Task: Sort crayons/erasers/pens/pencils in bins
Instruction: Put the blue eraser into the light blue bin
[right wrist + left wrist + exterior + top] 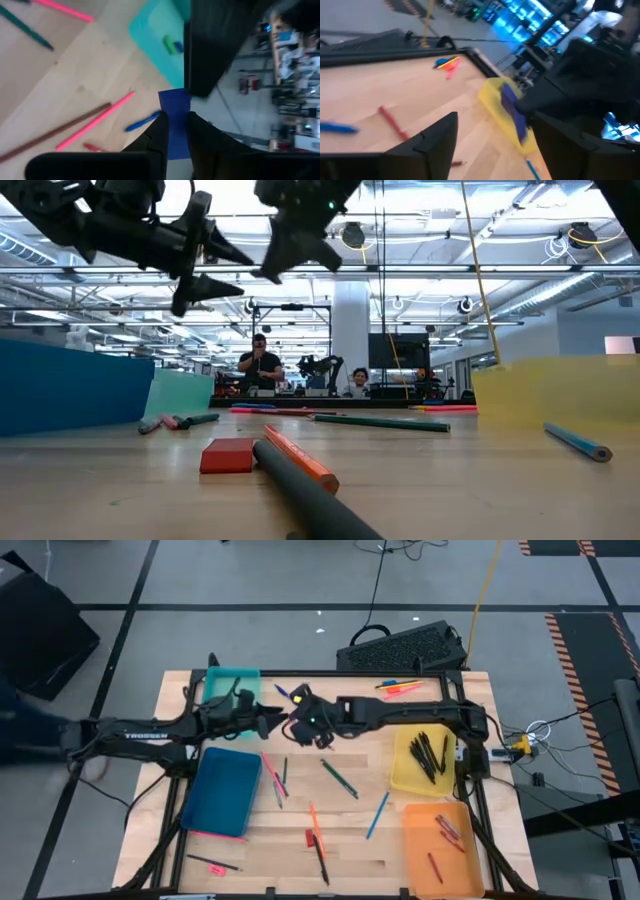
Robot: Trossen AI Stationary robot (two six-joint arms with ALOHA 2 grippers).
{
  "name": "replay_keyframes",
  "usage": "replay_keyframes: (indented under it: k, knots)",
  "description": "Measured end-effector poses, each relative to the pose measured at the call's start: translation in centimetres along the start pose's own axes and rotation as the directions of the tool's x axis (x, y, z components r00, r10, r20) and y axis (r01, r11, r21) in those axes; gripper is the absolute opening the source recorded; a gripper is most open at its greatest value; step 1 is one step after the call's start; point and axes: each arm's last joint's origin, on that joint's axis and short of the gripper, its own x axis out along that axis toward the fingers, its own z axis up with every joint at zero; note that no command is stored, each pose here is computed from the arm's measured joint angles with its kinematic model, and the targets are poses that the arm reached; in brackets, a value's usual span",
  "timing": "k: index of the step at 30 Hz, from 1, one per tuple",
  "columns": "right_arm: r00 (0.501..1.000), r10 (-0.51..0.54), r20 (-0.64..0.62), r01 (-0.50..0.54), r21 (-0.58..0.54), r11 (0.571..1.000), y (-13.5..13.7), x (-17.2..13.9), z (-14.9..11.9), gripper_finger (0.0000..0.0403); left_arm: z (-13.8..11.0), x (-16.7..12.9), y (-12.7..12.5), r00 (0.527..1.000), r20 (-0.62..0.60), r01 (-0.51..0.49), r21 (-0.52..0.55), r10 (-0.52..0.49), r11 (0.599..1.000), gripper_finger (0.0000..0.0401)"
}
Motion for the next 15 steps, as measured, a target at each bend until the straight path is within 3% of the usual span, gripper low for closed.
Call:
replay_keyframes:
  k: [7,15]
  knots:
    - [0.996,-0.075,-0.049,0.076,0.007,0.997,0.2,-0.44,0.84,0.0048,-0.14,0.95,-0.15,0.997,0.003,0.081,0.028,-0.081,0.996,0.027]
    - [0.995,-0.094,-0.031,0.095,0.034,0.995,-0.03,-0.44,0.98,0.0047,0.08,1.06,-0.11,0.997,0.056,0.05,0.096,-0.056,0.994,0.0194]
